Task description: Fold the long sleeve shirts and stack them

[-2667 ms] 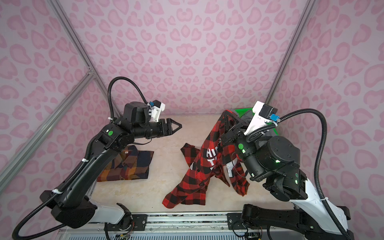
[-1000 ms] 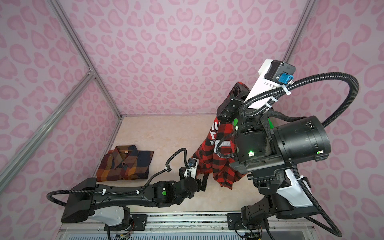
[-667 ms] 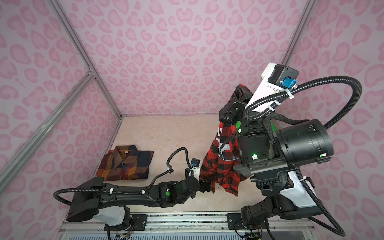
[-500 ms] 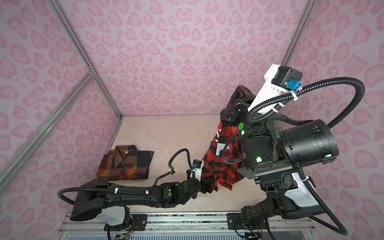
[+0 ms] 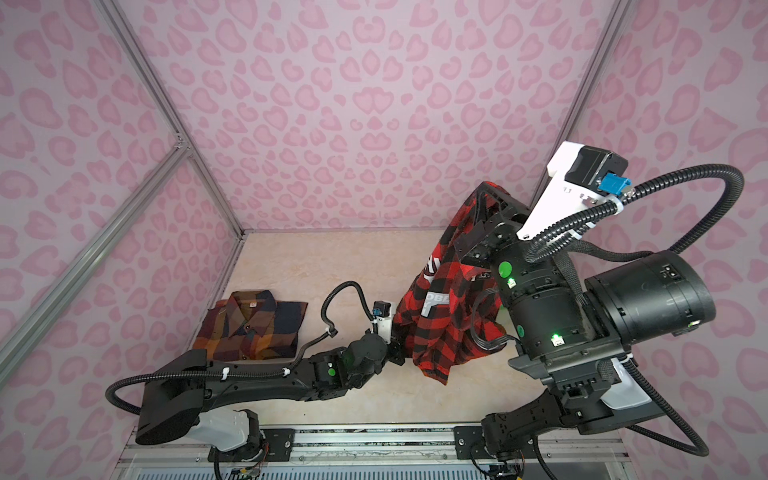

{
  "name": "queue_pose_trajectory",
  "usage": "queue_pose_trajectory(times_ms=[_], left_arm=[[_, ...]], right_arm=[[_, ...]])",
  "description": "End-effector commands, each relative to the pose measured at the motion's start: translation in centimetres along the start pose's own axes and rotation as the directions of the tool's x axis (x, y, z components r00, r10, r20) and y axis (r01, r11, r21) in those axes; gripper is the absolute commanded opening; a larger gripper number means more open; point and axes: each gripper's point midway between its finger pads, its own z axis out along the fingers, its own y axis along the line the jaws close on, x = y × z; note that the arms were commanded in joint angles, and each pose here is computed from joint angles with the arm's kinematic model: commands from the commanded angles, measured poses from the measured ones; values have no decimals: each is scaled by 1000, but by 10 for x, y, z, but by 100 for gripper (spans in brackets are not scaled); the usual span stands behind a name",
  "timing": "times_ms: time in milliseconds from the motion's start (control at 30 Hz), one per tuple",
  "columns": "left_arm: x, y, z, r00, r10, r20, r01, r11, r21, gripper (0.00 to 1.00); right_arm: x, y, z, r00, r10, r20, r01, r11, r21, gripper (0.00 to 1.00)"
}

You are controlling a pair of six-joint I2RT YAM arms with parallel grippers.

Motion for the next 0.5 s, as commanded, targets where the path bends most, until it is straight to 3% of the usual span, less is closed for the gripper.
queue_pose_trajectory(times_ms=[0, 67, 233, 367, 467], left_arm=[[-22, -12, -13, 999, -5, 32, 2, 996, 90, 4], [-29, -14, -25, 1000, -8, 15, 6, 993, 121, 4], [-26, -39, -74, 977, -60, -204, 119, 949, 293, 4], [-24, -18, -109, 933, -126, -338, 215, 946, 242, 4], [-23, 10, -111, 872, -224, -435, 339, 917, 209, 4]], right_arm=[[-3, -9, -2, 998, 64, -7, -64, 998, -7, 0], [-1, -16, -4, 997, 79, -18, -79, 997, -5, 0], [4, -32, -6, 993, 119, -25, -119, 993, 2, 0], [3, -35, -3, 996, 85, 17, -85, 996, 30, 0], [2, -46, 9, 997, -5, 79, -7, 989, 147, 0]])
